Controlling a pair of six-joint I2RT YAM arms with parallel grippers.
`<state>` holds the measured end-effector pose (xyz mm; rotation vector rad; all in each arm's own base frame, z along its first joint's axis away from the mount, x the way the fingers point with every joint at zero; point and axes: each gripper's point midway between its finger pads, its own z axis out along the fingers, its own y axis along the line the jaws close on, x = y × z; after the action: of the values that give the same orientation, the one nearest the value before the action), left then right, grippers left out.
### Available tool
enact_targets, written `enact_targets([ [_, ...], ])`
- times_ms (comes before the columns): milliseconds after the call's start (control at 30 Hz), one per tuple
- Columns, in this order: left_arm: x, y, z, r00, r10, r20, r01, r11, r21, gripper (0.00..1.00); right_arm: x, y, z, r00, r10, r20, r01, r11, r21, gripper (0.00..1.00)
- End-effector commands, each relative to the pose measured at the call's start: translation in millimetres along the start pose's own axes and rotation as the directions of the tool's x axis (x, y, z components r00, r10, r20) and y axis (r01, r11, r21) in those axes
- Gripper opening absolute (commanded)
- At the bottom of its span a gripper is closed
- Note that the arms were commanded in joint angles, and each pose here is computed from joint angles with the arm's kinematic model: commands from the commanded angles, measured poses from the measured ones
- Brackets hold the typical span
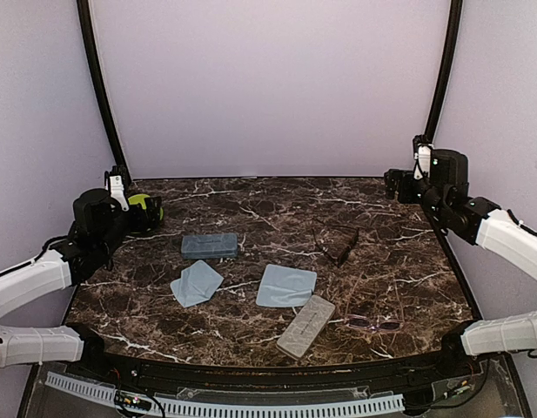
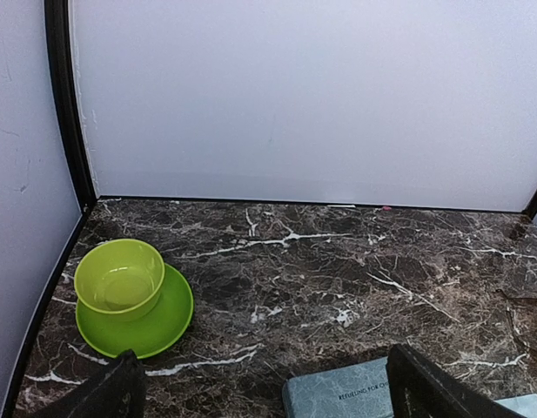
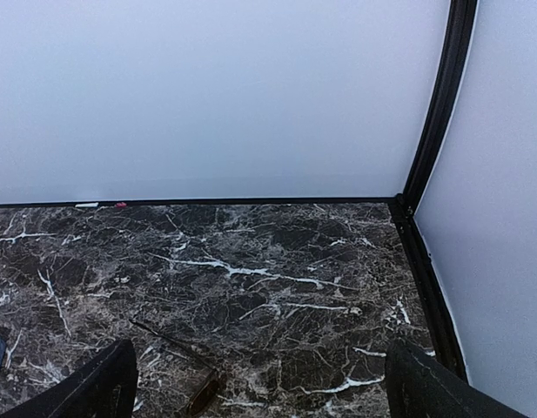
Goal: Organize the sunglasses
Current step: Pick up the sunglasses case from the center of the board.
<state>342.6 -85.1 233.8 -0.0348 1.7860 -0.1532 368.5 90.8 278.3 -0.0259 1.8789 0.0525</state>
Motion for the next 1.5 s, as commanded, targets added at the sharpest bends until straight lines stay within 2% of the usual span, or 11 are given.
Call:
enact_targets([
  [0,-1,-2,-5,1.000,0.006,0.011,-0.006,1.000,0.010,0.99,-13,1,-8,0.998,0.011,0.054,-0.011,1.000,-0.004,1.00],
  [367,-3,-6,-9,1.000,0.003,0.025,-0.003,1.000,0.002,0.99,-16,-2,-14,0.999,0.001,0.044,-0.003,0.999,0.037,1.00],
  [600,15,-51,-17,0.986,0.169,0.014,-0.169,0.982,0.086,0.99,-11,-3,-15,1.000,-0.031,0.000,0.031,0.995,0.095,1.00],
  [700,38,-85,-25,0.959,0.284,0.005,-0.281,0.945,0.169,0.99,-3,-3,-11,0.997,-0.062,-0.053,0.068,0.988,0.136,1.00],
  [833,77,-129,-35,0.917,0.398,-0.040,-0.365,0.874,0.322,0.99,12,10,-5,0.991,-0.095,-0.098,0.106,0.989,0.105,1.00],
  [933,107,-161,-45,0.894,0.437,-0.095,-0.354,0.822,0.446,0.99,18,21,-2,0.990,-0.093,-0.106,0.099,0.994,0.047,1.00],
  [1067,127,-205,-63,0.895,0.423,-0.140,-0.278,0.775,0.567,0.99,25,29,3,0.987,-0.096,-0.126,0.098,0.995,0.007,1.00],
  [1167,142,-245,-75,0.874,0.450,-0.184,-0.249,0.740,0.625,0.99,32,34,7,0.983,-0.096,-0.155,0.096,0.995,-0.010,1.00],
  [1267,160,-288,-85,0.820,0.522,-0.233,-0.259,0.702,0.663,0.99,40,38,10,0.979,-0.090,-0.181,0.087,0.996,-0.026,1.00],
  [1467,201,-360,-111,0.718,0.671,-0.184,-0.322,0.554,0.767,0.99,44,41,10,0.980,-0.078,-0.182,0.071,0.996,-0.045,1.00],
])
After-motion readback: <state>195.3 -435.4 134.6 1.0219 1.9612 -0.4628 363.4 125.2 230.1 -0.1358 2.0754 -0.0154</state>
